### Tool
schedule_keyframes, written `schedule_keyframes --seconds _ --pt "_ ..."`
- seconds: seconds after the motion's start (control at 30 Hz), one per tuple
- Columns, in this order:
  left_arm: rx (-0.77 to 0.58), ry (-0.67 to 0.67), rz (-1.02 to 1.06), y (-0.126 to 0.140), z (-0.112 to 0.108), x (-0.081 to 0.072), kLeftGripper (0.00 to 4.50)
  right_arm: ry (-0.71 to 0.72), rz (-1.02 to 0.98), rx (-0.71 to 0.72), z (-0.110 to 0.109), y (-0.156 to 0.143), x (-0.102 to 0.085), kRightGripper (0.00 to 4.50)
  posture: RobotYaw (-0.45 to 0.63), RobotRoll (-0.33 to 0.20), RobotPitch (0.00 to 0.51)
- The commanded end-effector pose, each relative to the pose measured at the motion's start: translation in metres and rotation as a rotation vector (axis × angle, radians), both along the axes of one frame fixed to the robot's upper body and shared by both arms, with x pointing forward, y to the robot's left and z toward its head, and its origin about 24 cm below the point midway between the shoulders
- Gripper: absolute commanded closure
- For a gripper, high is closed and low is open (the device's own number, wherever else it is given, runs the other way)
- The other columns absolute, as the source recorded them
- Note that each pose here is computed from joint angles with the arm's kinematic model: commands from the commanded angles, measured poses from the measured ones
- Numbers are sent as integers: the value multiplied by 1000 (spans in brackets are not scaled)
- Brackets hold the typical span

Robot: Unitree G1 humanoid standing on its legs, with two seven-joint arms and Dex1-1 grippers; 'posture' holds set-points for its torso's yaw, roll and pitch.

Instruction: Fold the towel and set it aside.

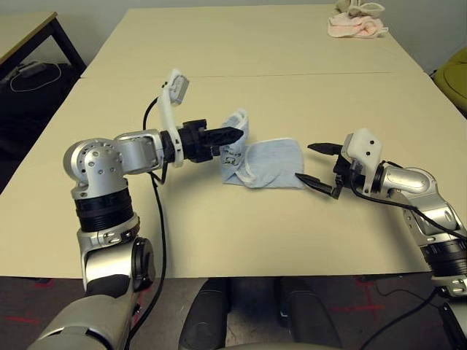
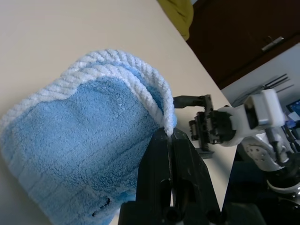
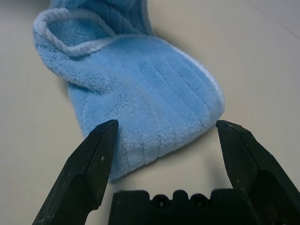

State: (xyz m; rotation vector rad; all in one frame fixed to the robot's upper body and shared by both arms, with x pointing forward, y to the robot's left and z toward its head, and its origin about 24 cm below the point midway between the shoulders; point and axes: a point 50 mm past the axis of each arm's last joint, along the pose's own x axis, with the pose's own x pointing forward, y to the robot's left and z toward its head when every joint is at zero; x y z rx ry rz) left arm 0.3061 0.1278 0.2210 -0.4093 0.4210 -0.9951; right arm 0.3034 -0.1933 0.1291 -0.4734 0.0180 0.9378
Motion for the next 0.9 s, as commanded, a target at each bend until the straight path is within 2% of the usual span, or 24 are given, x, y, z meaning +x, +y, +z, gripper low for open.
schedule_keyframes --seconds 0.03,0.37,0.67,0.9 --pt "10 -6 -44 -9 1 1 4466 -1 -21 -10 3 -7 3 0 103 0 136" --pt "63 -23 -116 -20 -2 -2 4466 5 13 50 22 -15 -1 0 96 0 133" --pt "61 -18 -157 -39 -8 1 4466 103 68 73 25 -15 -8 0 94 0 134" --pt "146 -21 -193 -47 -22 2 4466 99 80 37 25 -18 -9 0 99 0 134"
